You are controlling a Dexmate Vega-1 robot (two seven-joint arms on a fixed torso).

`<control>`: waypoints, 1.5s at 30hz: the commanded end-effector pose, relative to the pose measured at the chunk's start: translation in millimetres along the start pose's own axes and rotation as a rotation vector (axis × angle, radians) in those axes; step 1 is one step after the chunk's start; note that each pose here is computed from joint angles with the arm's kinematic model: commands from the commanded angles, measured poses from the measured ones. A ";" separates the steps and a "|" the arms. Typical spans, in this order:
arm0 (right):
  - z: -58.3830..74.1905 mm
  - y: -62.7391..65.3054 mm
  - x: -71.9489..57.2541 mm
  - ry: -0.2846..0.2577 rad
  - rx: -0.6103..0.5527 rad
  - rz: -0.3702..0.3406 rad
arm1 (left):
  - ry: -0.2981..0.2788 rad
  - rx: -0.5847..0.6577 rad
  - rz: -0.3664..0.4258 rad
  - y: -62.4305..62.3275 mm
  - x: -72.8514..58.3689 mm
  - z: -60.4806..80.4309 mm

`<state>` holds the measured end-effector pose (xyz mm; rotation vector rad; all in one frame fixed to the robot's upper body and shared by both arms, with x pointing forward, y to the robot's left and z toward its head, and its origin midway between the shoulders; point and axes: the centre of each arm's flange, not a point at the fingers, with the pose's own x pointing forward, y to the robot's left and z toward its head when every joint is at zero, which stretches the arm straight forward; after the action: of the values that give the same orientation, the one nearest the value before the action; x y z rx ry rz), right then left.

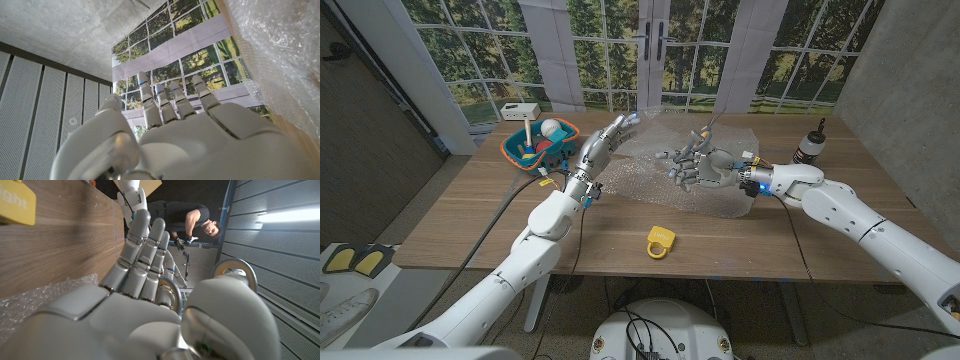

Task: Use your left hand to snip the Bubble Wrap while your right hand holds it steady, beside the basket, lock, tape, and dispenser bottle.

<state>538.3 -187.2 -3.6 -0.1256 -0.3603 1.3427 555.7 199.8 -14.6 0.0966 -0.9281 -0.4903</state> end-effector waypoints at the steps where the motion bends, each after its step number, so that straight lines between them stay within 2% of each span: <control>1: -5.3 14.3 -1.4 0.016 0.011 0.031 | 0.072 0.130 -0.021 -0.2 -6.5 -0.3; 8: -14.6 24.6 2.2 0.047 0.039 0.066 | 0.112 0.231 -0.021 0.1 -12.8 4.3; 10: -18.3 27.7 4.9 0.042 0.057 0.074 | 0.088 0.279 0.076 -1.7 -18.7 6.1; 14: -25.1 33.1 9.8 0.050 0.066 0.093 | 0.091 0.308 0.124 -0.5 -23.2 7.8; 18: -26.5 34.4 10.4 0.049 0.062 0.094 | 0.107 0.311 0.090 1.3 -22.6 7.8; 21: -26.0 34.2 9.0 0.043 0.069 0.090 | 0.108 0.294 0.036 1.7 -19.9 6.0; 27: -27.9 34.1 6.9 0.036 0.069 0.083 | 0.112 0.281 0.017 -2.3 -18.3 1.2; 31: -27.3 33.6 4.6 0.034 0.062 0.078 | 0.137 0.293 0.002 1.2 -15.4 1.2; 38: -26.0 30.8 3.0 0.027 0.060 0.077 | 0.139 0.304 -0.036 8.1 -9.4 -3.5; 45: -22.0 27.3 1.0 0.029 0.055 0.067 | 0.150 0.379 -0.027 11.8 -12.4 -5.2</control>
<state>518.3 -172.5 -36.7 -0.1094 -0.2893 1.4268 552.6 210.1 -23.1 0.4098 -0.8651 -0.3433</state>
